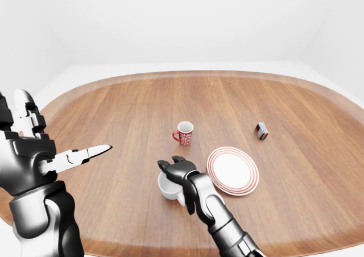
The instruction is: Put the white mug on the plate.
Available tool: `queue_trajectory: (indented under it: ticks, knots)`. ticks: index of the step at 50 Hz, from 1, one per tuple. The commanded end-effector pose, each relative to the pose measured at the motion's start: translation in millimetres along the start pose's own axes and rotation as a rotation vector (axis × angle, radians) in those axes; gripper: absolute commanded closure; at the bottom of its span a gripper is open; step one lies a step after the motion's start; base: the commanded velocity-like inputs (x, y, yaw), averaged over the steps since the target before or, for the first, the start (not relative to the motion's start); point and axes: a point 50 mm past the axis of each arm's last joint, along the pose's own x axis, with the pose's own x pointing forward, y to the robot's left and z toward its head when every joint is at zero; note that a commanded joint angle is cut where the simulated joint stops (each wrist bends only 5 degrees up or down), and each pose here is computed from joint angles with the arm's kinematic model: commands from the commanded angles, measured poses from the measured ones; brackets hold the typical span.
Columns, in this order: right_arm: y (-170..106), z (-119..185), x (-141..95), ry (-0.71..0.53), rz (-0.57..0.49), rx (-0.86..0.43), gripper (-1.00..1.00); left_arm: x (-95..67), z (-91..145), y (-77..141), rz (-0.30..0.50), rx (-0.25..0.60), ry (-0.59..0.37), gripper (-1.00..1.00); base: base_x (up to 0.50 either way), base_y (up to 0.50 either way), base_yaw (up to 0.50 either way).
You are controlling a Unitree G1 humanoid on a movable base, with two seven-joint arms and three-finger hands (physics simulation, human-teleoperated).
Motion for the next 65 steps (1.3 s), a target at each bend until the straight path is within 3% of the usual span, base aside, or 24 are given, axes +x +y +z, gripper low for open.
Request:
queue_trajectory:
  ticks: [1,30,65]
  knots:
    - [-0.1,9.2,6.9,-0.004,0.026,-0.029,-1.0,0.1,-0.5,-0.4,-0.001,-0.002,0.002,-1.0,0.0,0.0,0.0]
    - [-13.3,20.5,29.0,0.007,0.101,-0.098,-1.0,-1.7,-4.7,-0.9,-0.002,-0.003,0.023,-1.0,0.0,0.0,0.0]
    - [-25.6,-6.9,56.4,0.053,0.283,-0.03,-1.0,-0.3,-5.3,-0.9,-0.002,-0.007,0.023,-1.0,0.0,0.0,0.0]
